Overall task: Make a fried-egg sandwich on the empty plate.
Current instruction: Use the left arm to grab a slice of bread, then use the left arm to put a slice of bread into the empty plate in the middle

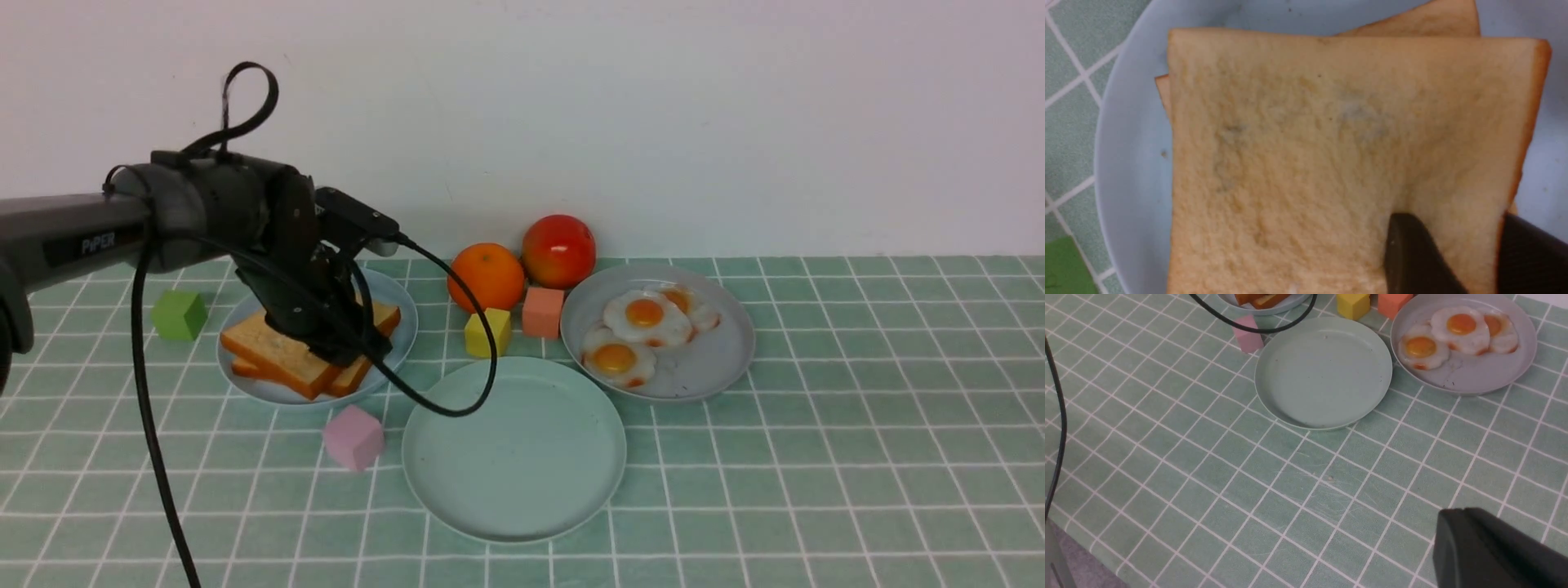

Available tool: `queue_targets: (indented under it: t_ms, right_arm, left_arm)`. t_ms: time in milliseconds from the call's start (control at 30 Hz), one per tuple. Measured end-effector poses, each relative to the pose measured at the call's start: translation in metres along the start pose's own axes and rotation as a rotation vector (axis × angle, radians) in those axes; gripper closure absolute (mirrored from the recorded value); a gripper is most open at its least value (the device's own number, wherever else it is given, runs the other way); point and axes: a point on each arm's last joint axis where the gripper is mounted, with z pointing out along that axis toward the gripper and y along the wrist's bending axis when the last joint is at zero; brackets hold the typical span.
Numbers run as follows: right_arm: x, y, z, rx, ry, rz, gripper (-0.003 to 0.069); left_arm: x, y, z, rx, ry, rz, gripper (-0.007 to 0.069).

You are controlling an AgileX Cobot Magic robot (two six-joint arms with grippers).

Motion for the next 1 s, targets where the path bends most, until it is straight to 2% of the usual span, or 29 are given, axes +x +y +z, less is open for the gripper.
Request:
queue_targets:
  t_ms: [100,167,200,267,333,400,433,500,567,600,667,767,1000]
  right_arm:
    - [0.000,0.000,0.000,0.000,0.000,0.000,0.0637]
    - [0.000,0.000,0.000,0.000,0.000,0.000,0.0637]
    - [0.000,0.000,0.000,0.000,0.000,0.000,0.0637]
    - [0.000,0.000,0.000,0.000,0.000,0.000,0.0634]
    - [0.000,0.000,0.000,0.001,0.000,0.000,0.0632]
    - [0.000,0.000,0.000,0.003,0.002,-0.002,0.0631]
    - [0.001,-0.001,0.000,0.008,0.008,-0.006,0.0629]
    - [0.001,-0.002,0.000,0.017,0.016,-0.012,0.0627]
    - [0.002,-0.002,-0.001,0.022,0.021,-0.016,0.0627]
    - [0.002,-0.002,-0.001,0.022,0.020,-0.017,0.0627]
    - [0.003,-0.001,-0.003,0.022,0.015,-0.019,0.0627]
    - [0.004,0.000,-0.005,0.022,0.010,-0.020,0.0627]
    - [0.004,0.000,-0.006,0.022,0.006,-0.022,0.0627]
  left_arm:
    - [-0.004,-0.004,-0.011,-0.002,-0.010,0.018,0.0454]
    - [-0.008,-0.010,-0.027,-0.010,-0.026,0.044,0.0564]
    - [-0.012,-0.013,-0.038,-0.013,-0.043,0.053,0.0596]
    - [-0.016,-0.017,-0.051,-0.016,-0.068,0.062,0.0613]
    - [-0.025,-0.034,-0.090,-0.012,-0.134,0.086,0.0613]
    - [-0.028,-0.045,-0.108,0.000,-0.160,0.102,0.0613]
    - [-0.030,-0.067,-0.126,0.030,-0.188,0.137,0.0613]
    - [-0.029,-0.092,-0.137,0.061,-0.203,0.187,0.0613]
    - [-0.023,-0.120,-0.136,0.101,-0.183,0.247,0.0613]
    - [-0.023,-0.123,-0.134,0.105,-0.179,0.253,0.0613]
    - [-0.012,-0.153,-0.121,0.142,-0.133,0.327,0.0613]
    - [-0.005,-0.175,-0.109,0.160,-0.111,0.382,0.0613]
    - [-0.005,-0.194,-0.080,0.167,-0.116,0.428,0.0613]
